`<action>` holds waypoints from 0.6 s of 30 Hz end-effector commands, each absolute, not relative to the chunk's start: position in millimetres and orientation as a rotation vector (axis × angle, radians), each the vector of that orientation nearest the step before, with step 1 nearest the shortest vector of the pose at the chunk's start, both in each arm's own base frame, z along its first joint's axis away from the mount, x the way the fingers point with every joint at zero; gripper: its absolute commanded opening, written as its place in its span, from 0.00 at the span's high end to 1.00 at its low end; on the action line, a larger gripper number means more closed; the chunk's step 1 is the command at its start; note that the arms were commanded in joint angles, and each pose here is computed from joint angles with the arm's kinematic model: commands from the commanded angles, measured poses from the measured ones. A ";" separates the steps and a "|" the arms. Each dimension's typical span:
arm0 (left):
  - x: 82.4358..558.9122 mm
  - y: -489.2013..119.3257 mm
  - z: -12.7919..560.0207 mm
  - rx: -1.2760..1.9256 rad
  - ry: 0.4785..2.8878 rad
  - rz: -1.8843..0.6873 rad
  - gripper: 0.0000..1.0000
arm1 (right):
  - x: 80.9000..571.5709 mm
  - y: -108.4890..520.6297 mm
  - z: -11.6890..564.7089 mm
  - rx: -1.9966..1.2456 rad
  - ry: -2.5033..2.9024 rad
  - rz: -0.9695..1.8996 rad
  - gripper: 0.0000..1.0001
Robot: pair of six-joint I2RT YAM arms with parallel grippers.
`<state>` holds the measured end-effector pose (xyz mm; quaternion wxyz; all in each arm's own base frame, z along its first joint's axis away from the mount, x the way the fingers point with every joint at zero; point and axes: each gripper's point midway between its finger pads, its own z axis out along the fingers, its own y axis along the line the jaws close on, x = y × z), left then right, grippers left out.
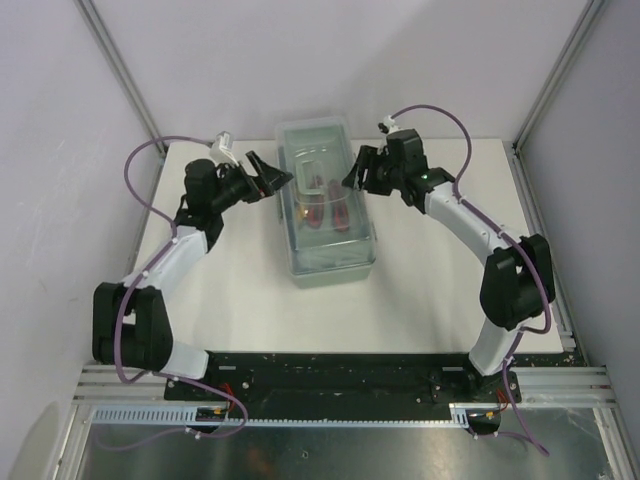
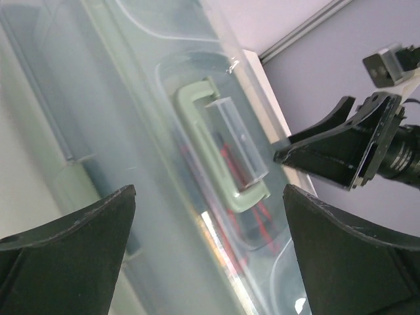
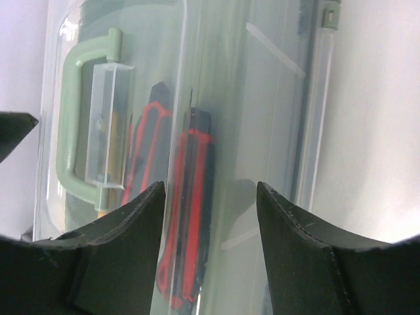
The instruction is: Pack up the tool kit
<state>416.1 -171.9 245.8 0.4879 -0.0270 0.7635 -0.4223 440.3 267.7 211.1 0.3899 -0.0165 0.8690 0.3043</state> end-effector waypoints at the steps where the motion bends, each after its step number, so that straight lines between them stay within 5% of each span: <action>1: 405.0 -161.9 276.2 -0.055 1.778 -0.974 0.02 | 345.9 318.0 146.0 -0.170 2.548 0.900 0.50; 11: 369.4 -102.1 289.0 -0.168 1.835 -0.595 0.00 | 393.5 191.3 226.5 0.094 2.286 0.466 0.24; 18: 308.5 -56.1 287.5 -0.218 1.860 -0.340 0.00 | 349.3 93.1 279.5 0.279 2.119 0.203 0.18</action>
